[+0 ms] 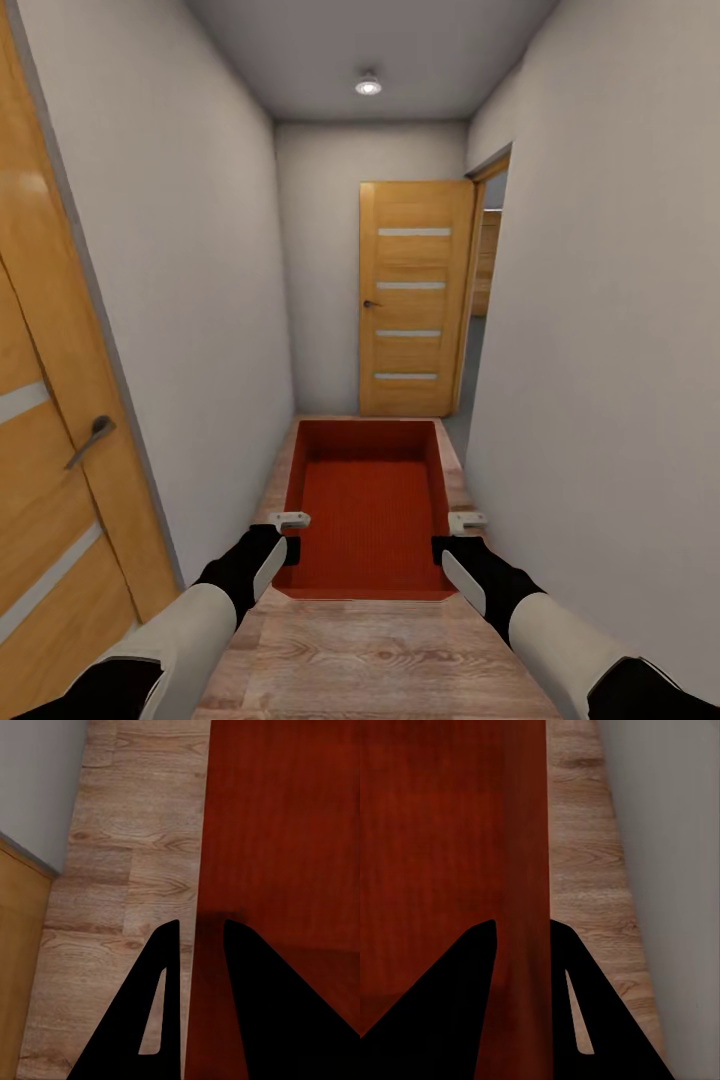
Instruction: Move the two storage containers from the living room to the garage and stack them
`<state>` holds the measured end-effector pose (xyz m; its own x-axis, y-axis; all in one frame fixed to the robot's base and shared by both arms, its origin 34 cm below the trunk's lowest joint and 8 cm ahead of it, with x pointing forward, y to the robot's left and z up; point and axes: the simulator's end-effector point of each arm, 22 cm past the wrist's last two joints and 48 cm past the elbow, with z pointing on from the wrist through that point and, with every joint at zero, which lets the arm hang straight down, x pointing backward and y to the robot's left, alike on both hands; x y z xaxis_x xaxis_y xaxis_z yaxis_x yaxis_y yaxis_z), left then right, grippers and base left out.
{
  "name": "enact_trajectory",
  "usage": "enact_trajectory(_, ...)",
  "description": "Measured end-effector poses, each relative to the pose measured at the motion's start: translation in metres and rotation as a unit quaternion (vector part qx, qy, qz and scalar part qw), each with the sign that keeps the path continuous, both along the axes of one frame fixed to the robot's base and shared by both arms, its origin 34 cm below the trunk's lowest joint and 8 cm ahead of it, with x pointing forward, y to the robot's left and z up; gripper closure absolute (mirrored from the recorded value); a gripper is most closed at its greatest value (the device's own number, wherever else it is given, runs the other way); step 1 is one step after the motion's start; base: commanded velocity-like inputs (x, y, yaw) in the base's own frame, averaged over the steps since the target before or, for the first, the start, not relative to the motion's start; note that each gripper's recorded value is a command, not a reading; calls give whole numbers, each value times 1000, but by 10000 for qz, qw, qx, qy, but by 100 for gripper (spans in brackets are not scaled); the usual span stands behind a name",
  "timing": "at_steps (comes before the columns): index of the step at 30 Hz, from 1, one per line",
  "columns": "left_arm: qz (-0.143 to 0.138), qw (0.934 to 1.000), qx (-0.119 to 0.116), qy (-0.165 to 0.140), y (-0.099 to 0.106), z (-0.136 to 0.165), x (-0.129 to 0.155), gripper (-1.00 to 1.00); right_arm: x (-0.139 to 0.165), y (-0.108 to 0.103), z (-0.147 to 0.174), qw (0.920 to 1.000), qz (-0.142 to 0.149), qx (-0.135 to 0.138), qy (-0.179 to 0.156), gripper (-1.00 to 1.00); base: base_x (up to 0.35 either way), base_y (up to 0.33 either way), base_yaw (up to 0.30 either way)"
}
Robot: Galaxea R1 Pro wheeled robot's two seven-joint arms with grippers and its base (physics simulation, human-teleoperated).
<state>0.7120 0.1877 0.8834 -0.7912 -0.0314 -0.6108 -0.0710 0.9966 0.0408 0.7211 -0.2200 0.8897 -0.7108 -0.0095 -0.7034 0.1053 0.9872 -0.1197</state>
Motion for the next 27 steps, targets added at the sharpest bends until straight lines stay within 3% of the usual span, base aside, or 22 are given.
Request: enact_trajectory(27,5,10000,-2,-4,0,0,0,100,0,0,0,10000,5,-11,-4,100,322,0,0)
